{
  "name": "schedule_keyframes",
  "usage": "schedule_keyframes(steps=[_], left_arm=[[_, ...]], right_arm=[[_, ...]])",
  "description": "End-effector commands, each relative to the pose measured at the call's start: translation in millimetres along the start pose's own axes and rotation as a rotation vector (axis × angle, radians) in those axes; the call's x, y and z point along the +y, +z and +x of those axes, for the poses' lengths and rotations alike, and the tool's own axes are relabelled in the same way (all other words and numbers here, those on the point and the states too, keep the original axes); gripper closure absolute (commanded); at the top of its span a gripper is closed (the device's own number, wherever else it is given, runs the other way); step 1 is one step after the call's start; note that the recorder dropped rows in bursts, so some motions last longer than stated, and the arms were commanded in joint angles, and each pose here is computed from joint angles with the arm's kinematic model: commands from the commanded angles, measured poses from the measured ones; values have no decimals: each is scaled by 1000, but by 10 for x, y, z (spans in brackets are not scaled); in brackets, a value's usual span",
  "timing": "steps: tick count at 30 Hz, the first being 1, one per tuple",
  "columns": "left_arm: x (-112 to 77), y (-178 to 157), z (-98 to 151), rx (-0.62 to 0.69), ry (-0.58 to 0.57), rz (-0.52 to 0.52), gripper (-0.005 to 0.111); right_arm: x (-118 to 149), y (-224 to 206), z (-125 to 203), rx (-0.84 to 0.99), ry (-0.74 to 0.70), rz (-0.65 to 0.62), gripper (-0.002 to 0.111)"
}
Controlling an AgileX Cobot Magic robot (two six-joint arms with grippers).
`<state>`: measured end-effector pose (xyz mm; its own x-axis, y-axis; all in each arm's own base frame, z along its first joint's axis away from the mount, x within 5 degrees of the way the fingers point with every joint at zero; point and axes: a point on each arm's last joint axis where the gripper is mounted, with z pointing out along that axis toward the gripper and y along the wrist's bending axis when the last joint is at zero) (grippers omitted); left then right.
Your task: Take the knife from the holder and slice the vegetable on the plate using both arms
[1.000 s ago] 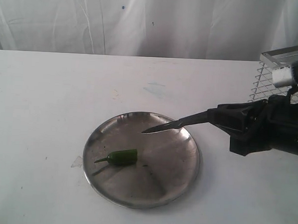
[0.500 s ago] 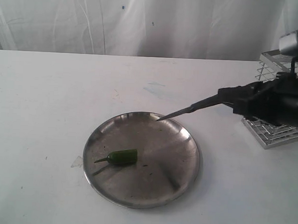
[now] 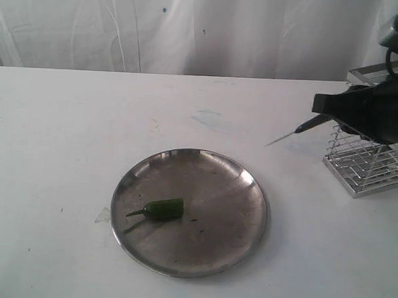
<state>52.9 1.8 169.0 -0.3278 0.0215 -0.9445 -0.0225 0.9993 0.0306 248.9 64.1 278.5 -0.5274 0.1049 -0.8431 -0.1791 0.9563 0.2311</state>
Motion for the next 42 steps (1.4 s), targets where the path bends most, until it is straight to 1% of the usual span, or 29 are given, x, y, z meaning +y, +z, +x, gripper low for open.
schedule_keyframes(steps=[1,5,7,10,12,14,19,26,31,35,42], left_arm=[[-5,-3,-5,-9,-4,9,107],[-5,-3,-5,-9,-4,9,107],[-5,-3,-5,-9,-4,9,107],[-5,-3,-5,-9,-4,9,107],[-5,-3,-5,-9,-4,9,107],[-5,-3,-5,-9,-4,9,107],[-5,-3,-5,-9,-4,9,107],[-5,-3,-5,-9,-4,9,107],[-5,-3,-5,-9,-4,9,107],[-5,-3,-5,-9,-4,9,107],[-5,-3,-5,-9,-4,9,107]], right_arm=[[98,7,76,-131,-40,27,108],[165,11,300,-208,-40,18,108],[203,-4,423,-257,-41,-33,108],[311,-78,578,-363,-27,-222,108],[386,-168,698,-430,-79,-369,108],[406,-224,816,-445,-127,-436,108],[298,-246,1111,-350,-140,-403,108],[266,-211,1229,-305,-155,-393,108],[242,-42,1372,-217,-144,-379,108],[268,38,1457,-180,-100,-425,108],[198,143,1646,-17,-89,-359,108]])
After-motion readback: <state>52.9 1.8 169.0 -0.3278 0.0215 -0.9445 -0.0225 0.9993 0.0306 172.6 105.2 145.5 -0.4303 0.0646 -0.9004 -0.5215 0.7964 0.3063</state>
